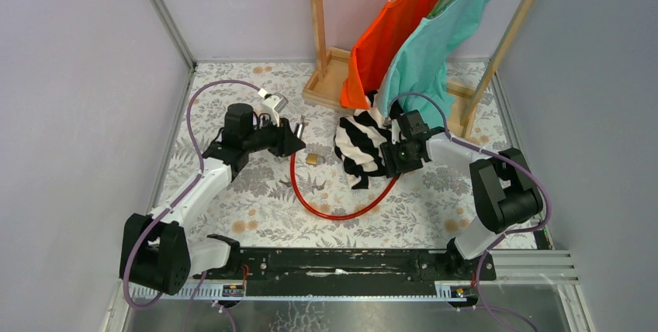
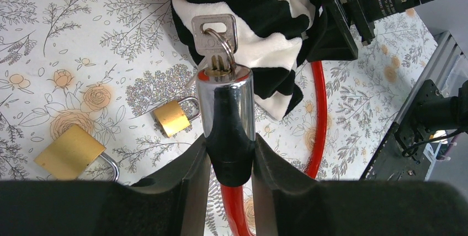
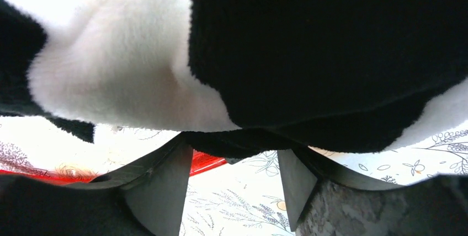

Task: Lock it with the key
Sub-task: Lock the lock.

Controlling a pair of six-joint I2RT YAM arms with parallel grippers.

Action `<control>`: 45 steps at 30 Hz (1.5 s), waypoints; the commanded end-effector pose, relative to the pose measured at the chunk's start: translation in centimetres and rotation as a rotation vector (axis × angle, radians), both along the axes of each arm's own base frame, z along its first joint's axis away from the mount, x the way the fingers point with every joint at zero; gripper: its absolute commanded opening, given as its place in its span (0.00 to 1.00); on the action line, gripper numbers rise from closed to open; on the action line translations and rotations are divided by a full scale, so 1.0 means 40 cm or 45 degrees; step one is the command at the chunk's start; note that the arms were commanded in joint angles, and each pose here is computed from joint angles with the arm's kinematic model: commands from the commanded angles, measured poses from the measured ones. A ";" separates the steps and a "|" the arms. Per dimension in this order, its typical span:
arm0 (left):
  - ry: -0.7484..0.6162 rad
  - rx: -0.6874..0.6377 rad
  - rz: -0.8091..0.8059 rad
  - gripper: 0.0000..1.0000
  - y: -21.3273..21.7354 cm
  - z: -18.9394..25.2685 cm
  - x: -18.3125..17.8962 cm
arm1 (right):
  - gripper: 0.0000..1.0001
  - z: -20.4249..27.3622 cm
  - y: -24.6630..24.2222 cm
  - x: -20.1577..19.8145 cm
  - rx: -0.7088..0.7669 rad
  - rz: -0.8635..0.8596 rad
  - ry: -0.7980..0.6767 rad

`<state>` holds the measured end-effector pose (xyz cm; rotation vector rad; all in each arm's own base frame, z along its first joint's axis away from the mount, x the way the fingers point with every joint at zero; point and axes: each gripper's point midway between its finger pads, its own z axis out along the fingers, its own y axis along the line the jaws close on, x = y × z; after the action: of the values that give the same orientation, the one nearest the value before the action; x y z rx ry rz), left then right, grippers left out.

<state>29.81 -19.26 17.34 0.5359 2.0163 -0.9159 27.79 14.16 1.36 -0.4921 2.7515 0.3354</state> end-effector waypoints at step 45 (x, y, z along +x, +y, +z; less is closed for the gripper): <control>-0.218 0.004 -0.584 0.00 -0.268 0.008 -0.101 | 0.00 0.095 -0.137 0.010 -0.163 0.486 -0.299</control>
<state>24.67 -29.28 15.87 1.0859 1.8635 -1.1251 27.72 5.92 2.00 -0.9322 2.6093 -0.0074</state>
